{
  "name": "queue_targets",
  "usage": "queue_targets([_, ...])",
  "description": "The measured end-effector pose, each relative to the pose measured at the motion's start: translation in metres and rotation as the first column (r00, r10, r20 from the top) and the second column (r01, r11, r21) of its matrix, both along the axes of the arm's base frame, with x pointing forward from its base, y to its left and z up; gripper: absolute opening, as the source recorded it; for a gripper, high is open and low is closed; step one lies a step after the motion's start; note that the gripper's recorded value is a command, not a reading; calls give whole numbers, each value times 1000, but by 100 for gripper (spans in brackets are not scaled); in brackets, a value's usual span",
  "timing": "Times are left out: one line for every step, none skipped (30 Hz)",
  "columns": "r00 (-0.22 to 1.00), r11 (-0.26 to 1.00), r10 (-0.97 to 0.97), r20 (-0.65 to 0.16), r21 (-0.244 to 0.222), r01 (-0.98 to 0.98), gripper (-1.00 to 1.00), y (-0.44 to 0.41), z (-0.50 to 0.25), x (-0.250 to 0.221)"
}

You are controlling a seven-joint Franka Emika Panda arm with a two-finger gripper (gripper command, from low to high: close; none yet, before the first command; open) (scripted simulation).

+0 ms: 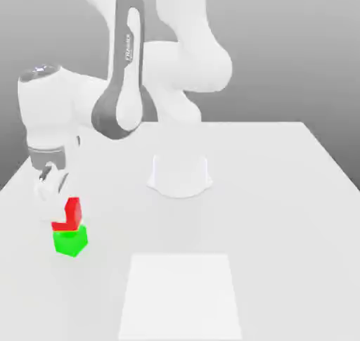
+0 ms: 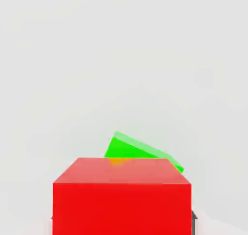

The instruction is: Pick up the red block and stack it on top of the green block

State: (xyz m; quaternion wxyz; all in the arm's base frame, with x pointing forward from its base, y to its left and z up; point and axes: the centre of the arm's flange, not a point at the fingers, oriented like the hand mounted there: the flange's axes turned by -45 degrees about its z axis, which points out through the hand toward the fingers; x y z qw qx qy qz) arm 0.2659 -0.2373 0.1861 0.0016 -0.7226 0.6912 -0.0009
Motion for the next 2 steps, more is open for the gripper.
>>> queue_targets([1000,1000,0,0,0,0,100,0,0,0])
queue_targets([1000,1000,0,0,0,0,100,0,0,0])
